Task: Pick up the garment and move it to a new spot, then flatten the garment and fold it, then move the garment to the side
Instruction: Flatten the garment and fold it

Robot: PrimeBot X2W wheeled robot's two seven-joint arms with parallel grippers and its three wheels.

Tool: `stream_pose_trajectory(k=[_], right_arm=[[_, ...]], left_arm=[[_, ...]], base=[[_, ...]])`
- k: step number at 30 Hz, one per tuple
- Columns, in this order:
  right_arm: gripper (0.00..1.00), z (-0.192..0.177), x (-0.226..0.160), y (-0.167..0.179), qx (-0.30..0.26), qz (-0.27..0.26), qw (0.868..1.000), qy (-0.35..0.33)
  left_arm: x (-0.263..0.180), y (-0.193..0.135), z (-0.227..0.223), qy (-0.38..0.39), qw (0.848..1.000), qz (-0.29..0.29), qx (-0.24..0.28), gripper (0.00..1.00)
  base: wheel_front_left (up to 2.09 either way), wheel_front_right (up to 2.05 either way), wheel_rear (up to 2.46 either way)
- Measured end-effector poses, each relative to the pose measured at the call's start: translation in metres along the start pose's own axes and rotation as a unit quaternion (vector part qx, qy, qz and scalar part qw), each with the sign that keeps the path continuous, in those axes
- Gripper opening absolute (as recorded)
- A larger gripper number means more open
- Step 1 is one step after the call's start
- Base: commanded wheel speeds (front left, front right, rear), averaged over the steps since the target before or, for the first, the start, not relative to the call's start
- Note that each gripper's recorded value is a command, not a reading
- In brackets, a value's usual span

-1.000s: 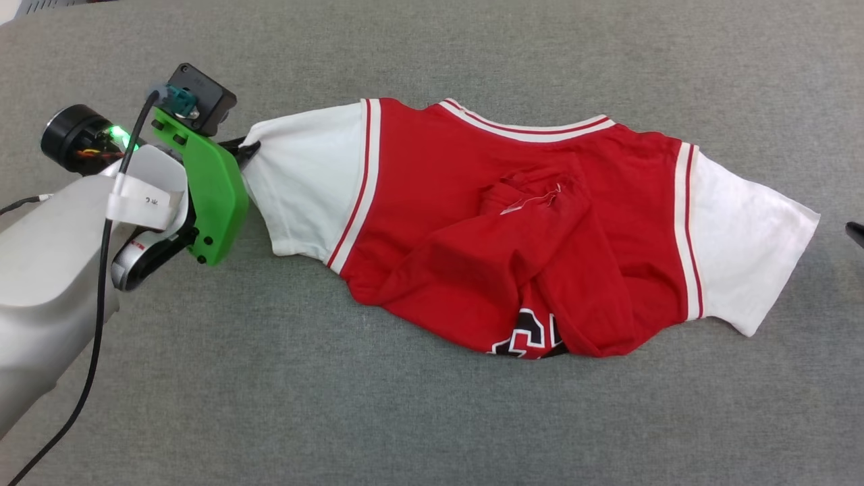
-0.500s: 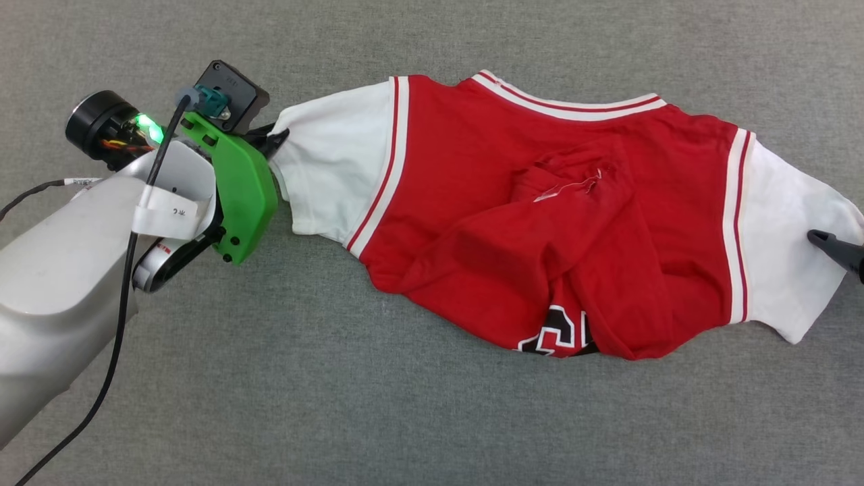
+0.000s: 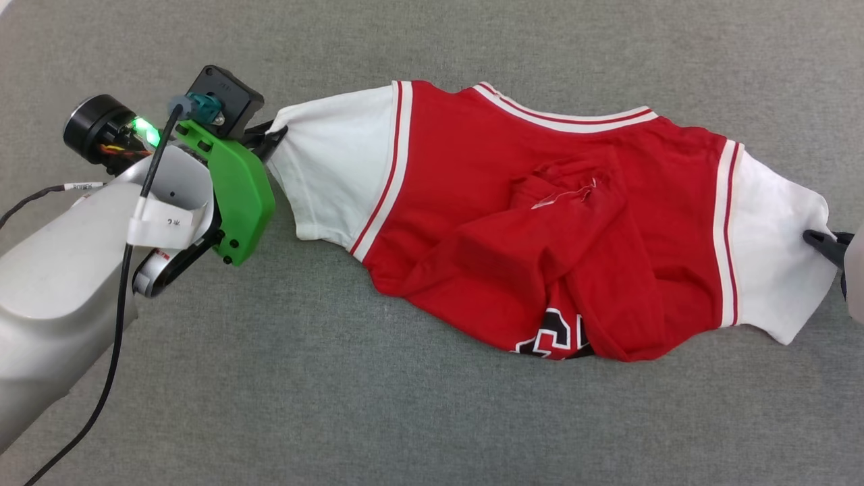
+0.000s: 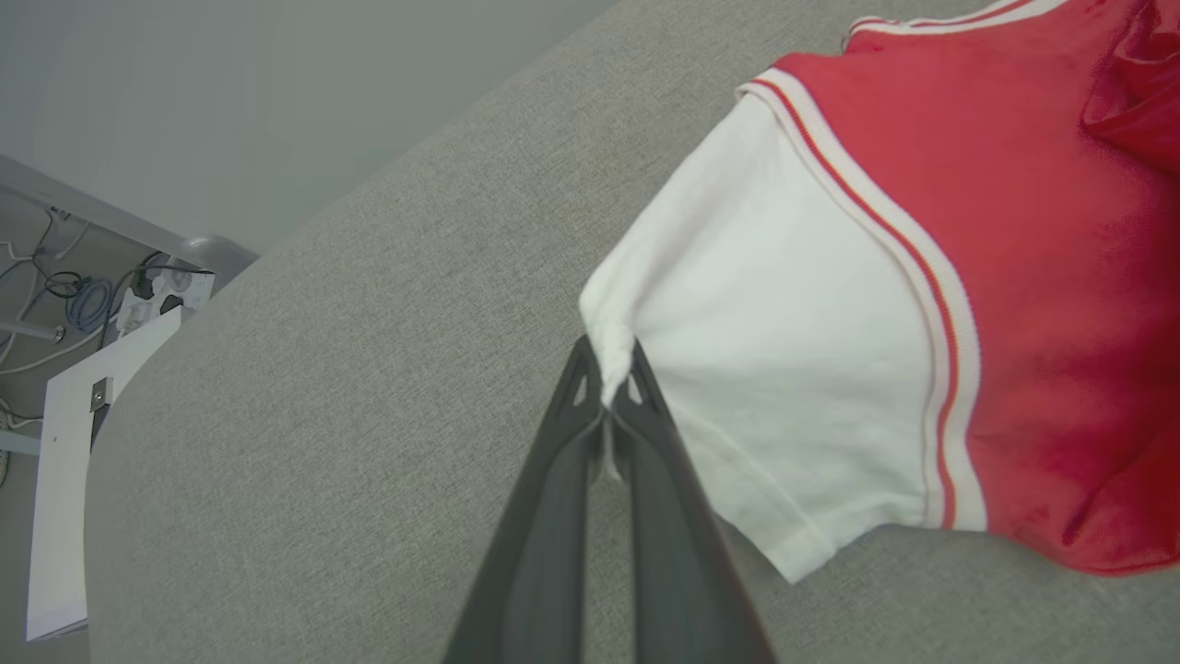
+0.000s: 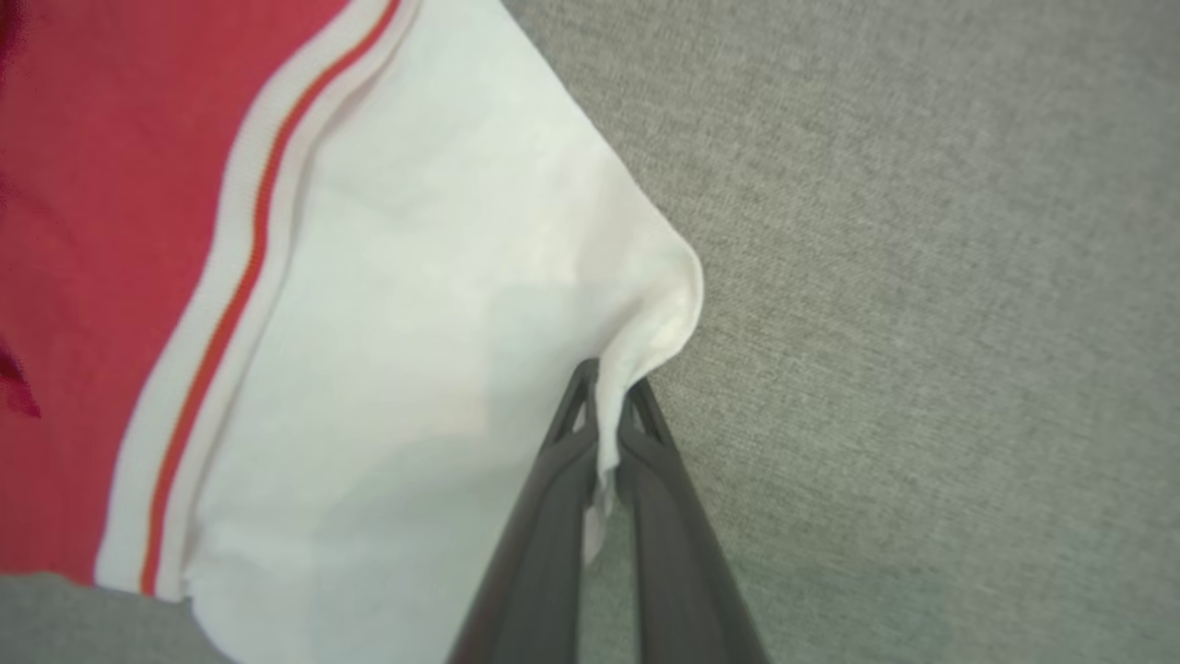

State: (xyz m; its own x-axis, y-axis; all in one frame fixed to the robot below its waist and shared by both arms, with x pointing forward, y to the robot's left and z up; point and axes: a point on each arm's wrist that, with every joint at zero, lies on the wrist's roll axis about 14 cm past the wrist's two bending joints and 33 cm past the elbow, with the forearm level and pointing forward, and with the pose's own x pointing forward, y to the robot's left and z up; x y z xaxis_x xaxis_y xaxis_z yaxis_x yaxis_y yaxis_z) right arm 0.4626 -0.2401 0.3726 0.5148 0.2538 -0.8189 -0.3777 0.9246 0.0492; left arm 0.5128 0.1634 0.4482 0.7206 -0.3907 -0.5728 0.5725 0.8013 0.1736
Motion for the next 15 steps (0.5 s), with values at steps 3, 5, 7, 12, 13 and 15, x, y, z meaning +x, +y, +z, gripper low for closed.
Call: stream_pose_trajectory(k=[3,5,7,12,13,15], right_arm=[[0.00,0.023,-0.012,-0.003,-0.015,-0.011,0.998,-0.057],[0.00,0.043,-0.023,-0.005,-0.025,-0.019,0.995,-0.098],[0.00,0.062,-0.036,-0.006,-0.036,-0.026,0.989,-0.138],[0.00,0.117,-0.082,-0.010,-0.067,-0.051,0.964,-0.253],[0.00,0.125,-0.089,-0.010,-0.071,-0.055,0.959,-0.269],[0.00,0.144,-0.108,-0.012,-0.084,-0.067,0.946,-0.306]], left_arm=[[-0.009,0.000,0.014,-0.026,1.000,0.007,0.006,0.00],[-0.015,0.000,0.023,-0.041,0.999,0.012,0.012,0.00],[-0.022,0.001,0.033,-0.059,0.998,0.017,0.017,0.00],[-0.048,0.004,0.080,-0.146,0.987,0.044,0.042,0.00],[-0.052,0.006,0.086,-0.157,0.985,0.050,0.047,0.00],[-0.061,0.010,0.102,-0.186,0.979,0.065,0.058,0.00]], base=[[0.00,0.00,0.00],[0.00,0.00,0.00],[0.00,0.00,0.00],[0.00,0.00,0.00],[0.00,0.00,0.00],[0.00,0.00,0.00]])
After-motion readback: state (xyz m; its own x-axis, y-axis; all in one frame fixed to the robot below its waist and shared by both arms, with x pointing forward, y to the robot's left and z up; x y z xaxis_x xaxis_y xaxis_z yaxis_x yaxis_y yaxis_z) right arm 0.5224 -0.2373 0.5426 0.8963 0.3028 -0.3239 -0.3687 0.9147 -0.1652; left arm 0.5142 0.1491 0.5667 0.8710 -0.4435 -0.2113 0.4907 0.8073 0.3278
